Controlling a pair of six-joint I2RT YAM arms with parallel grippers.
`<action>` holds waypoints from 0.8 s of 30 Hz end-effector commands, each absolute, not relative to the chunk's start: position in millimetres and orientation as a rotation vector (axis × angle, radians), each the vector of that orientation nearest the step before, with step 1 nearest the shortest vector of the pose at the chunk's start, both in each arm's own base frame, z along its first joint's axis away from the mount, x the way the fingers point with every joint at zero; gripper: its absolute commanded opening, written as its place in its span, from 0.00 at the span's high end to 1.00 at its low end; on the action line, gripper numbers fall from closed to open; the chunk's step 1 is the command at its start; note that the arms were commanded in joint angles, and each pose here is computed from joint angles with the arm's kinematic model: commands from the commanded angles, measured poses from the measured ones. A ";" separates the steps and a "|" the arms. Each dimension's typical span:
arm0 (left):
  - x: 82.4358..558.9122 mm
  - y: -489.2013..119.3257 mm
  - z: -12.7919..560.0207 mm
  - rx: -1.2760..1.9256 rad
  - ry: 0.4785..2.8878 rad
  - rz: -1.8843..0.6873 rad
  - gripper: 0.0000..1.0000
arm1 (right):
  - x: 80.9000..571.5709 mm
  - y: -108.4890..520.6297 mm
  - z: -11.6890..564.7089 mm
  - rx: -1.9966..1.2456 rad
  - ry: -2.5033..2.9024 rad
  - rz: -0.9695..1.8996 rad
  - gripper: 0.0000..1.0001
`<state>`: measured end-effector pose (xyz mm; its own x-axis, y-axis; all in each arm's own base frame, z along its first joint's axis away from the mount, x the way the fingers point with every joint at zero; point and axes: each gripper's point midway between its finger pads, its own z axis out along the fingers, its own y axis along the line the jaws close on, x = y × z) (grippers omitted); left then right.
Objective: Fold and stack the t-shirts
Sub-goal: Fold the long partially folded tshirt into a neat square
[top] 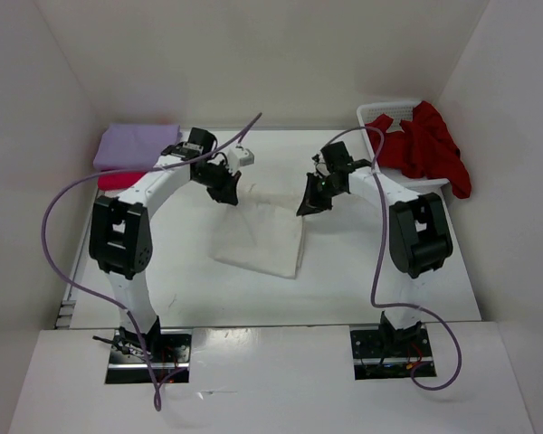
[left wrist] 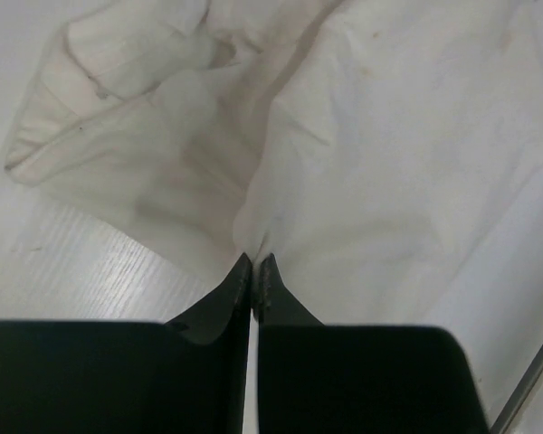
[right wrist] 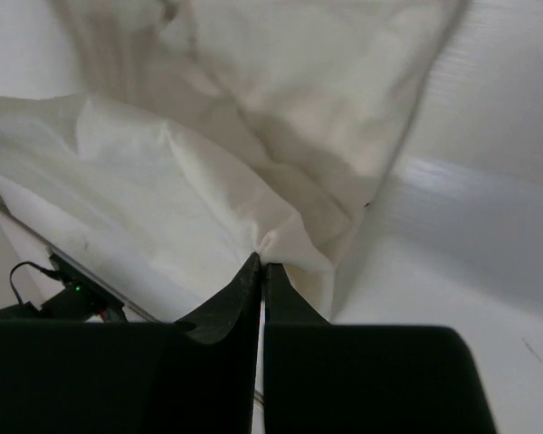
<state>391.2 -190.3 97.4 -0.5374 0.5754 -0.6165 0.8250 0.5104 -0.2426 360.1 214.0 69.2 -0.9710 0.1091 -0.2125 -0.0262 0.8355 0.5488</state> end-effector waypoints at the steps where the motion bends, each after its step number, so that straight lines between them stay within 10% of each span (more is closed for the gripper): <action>1: 394.5 -201.7 168.1 1.134 2.121 -0.721 1.00 | 363.2 229.7 139.5 -0.036 2.627 0.916 1.00; 24: 523.7 -234.1 227.2 1.075 1.893 -0.637 1.00 | 454.8 215.8 165.2 0.033 2.518 1.008 1.00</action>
<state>503.7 -227.5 202.0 -0.3322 0.4770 -0.8137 0.8622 0.5033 -0.0569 436.8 220.8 161.5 -0.9150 0.1730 -0.3644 -0.1153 0.7534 0.6473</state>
